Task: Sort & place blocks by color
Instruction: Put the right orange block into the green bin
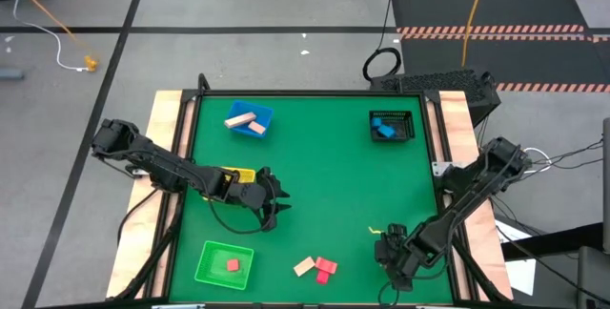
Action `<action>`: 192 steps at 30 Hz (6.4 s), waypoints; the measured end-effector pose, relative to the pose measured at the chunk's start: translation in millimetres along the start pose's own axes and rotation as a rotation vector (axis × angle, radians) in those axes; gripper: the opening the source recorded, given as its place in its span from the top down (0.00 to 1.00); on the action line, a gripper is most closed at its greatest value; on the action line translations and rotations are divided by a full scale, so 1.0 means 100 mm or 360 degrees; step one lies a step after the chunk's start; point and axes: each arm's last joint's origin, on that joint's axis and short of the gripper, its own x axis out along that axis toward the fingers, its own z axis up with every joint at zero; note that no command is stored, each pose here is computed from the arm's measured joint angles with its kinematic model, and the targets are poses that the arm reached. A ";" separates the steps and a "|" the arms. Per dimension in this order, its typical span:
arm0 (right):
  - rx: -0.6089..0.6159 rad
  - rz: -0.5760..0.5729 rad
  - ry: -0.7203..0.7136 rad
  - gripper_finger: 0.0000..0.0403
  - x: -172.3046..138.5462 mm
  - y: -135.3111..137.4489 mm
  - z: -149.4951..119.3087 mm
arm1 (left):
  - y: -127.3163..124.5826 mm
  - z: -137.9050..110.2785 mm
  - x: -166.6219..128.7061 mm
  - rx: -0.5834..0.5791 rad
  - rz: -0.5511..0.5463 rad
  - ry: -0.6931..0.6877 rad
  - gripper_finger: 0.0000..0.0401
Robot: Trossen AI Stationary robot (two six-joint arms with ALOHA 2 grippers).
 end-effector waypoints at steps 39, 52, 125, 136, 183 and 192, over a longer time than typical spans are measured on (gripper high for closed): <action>0.0806 0.0125 -0.1296 0.69 -0.18 -0.47 1.19 | -0.13 -0.03 -0.04 0.0452 -0.0026 -0.0049 0.61; 0.0621 0.0185 -0.1813 0.68 -0.55 -0.98 1.74 | -0.30 0.10 -0.12 0.1099 0.0295 -0.0399 0.61; 0.0400 0.0701 -0.1989 0.68 -0.85 -1.25 1.95 | -0.34 0.36 -0.23 0.0932 0.0418 -0.0830 0.60; 0.0385 0.0774 -0.1954 0.63 -0.86 -1.26 1.96 | -0.36 0.37 -0.24 0.0865 0.0372 -0.0855 0.60; 0.0270 0.0697 -0.1391 0.46 -1.31 -1.37 1.51 | -0.35 0.03 -0.70 -0.0498 -0.0467 0.0036 0.64; 0.0349 0.0526 -0.1379 0.47 -1.00 -0.99 1.47 | -0.58 -0.39 -0.91 -0.0840 -0.0569 0.0782 0.64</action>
